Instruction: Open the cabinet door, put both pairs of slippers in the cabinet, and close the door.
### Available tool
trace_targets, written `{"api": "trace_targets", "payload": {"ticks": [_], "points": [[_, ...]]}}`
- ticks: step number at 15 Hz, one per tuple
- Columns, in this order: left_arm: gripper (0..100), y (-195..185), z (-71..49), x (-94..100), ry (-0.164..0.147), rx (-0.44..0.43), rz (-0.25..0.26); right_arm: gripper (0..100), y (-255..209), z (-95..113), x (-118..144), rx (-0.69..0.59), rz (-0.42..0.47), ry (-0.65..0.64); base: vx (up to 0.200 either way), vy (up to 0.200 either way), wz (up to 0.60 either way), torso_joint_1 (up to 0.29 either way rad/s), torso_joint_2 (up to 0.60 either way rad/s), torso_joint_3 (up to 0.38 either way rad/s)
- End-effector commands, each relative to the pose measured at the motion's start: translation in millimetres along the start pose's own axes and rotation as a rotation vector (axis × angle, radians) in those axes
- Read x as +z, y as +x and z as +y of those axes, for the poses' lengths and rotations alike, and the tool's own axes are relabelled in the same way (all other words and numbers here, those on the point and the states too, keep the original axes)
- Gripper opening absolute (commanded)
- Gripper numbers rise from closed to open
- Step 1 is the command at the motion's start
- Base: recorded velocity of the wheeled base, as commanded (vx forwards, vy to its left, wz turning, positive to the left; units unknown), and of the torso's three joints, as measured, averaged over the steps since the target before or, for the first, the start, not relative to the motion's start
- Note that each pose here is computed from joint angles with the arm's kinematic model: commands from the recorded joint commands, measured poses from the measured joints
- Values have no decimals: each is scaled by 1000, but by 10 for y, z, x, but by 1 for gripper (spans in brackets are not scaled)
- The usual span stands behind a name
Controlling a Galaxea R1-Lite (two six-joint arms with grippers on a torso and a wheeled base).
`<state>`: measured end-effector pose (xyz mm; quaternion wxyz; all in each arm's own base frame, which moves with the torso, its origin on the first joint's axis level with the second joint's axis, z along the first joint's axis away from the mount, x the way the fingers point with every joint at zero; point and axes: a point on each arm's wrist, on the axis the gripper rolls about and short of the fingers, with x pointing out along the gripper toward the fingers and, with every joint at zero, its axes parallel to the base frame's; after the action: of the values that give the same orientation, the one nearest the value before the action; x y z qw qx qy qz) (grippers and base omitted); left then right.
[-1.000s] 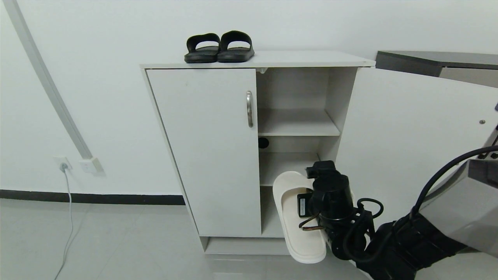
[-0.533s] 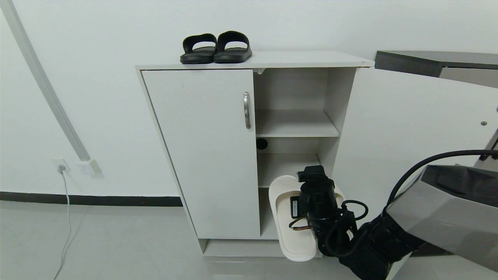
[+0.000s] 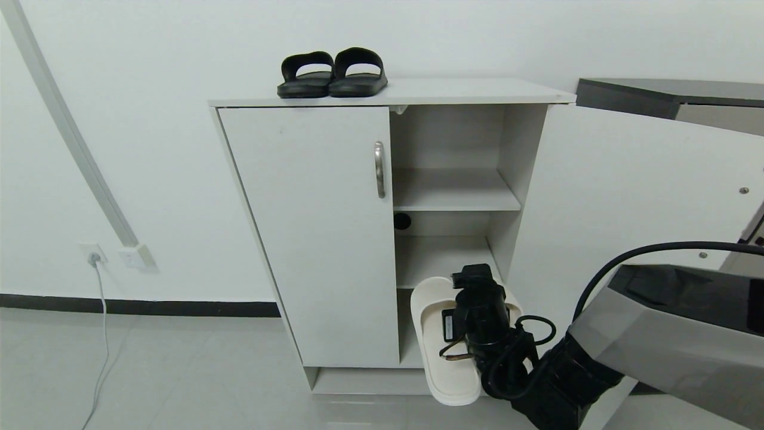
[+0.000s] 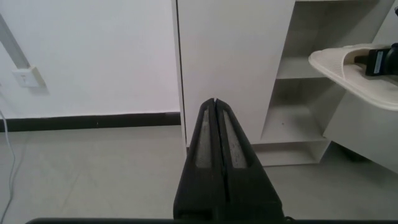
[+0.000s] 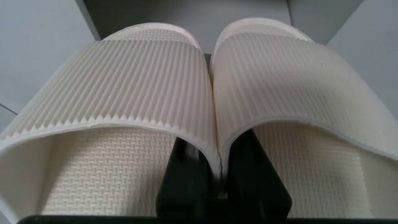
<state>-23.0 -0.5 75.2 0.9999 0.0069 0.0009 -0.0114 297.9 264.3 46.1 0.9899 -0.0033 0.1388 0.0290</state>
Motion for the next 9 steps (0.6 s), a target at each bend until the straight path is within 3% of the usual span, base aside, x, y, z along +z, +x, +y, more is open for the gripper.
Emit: {"api": "trace_targets", "payload": {"ticks": [1,9], "points": [[0,1,0,2,0,0,1,0,33,6,-51,-4,8,-7,0,0,0,0,0,0],[0,2,-1,-2,0,-3,3,0,255,-25,-254,-35,23,-12,0,0,0,0,0,0]]}}
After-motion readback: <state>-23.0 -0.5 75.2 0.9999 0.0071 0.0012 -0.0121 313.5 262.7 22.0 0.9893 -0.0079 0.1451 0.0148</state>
